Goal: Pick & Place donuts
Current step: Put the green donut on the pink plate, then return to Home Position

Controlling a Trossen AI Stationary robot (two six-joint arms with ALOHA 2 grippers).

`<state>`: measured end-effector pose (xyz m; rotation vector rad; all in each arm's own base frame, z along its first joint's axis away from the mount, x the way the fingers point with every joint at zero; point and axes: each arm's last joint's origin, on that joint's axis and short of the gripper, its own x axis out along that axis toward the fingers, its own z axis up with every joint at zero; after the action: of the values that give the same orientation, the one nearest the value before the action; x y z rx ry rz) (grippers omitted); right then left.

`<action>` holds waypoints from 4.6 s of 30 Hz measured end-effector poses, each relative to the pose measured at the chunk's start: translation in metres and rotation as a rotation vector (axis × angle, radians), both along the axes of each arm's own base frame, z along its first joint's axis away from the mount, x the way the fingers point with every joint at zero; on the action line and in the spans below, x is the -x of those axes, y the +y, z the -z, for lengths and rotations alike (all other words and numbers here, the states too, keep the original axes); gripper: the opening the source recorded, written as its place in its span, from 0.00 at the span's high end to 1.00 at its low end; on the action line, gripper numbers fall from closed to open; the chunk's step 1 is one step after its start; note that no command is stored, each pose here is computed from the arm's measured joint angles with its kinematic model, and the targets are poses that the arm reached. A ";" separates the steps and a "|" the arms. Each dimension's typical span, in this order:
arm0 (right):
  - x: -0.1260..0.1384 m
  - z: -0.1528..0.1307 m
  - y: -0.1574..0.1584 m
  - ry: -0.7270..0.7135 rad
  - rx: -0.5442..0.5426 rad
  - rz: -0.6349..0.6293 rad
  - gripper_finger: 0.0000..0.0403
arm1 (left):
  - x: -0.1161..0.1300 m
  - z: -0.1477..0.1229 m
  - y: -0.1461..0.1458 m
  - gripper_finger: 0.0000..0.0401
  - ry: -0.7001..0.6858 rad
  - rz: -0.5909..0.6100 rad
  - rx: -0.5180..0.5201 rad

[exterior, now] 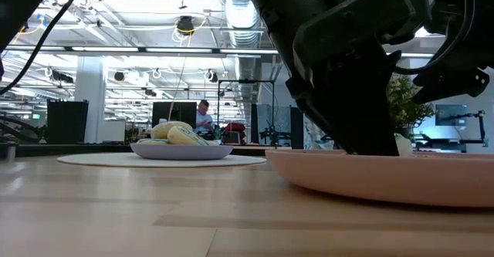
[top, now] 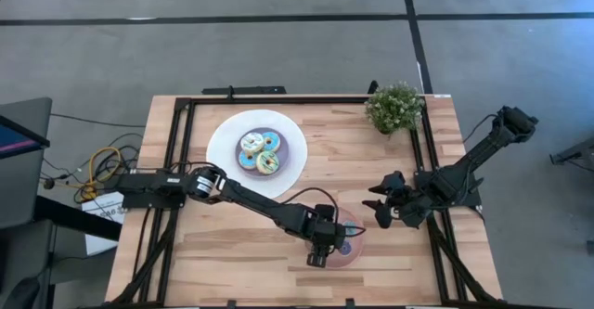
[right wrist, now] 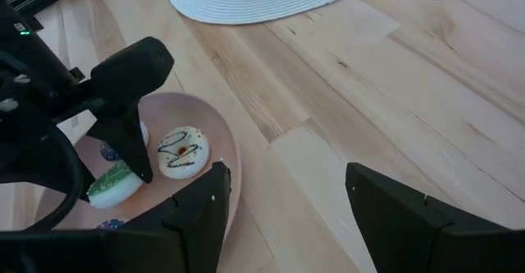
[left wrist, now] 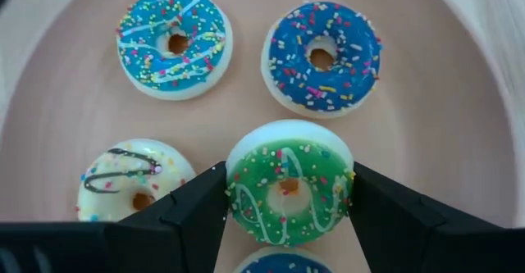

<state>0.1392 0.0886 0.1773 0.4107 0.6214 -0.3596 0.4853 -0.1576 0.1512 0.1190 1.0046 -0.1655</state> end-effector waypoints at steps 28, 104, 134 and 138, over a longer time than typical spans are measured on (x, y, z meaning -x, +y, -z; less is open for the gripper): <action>0.000 0.000 0.000 0.000 0.000 0.000 0.42 | 0.002 -0.018 0.008 0.15 0.035 -0.012 0.044; -0.014 0.000 -0.025 0.015 -0.003 0.141 0.42 | 0.385 -0.026 0.165 0.15 -1.122 -0.240 -0.005; -0.014 -0.002 -0.029 0.006 0.234 0.134 0.49 | 0.388 -0.019 0.165 0.15 -1.047 -0.236 -0.019; -0.013 0.000 -0.029 0.035 0.298 0.085 0.71 | 0.388 -0.019 0.165 0.15 -1.046 -0.236 -0.019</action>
<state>0.1521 0.0592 0.1773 0.1455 0.5751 -0.5337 0.0974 0.0075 0.1699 0.0846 -0.0285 0.1249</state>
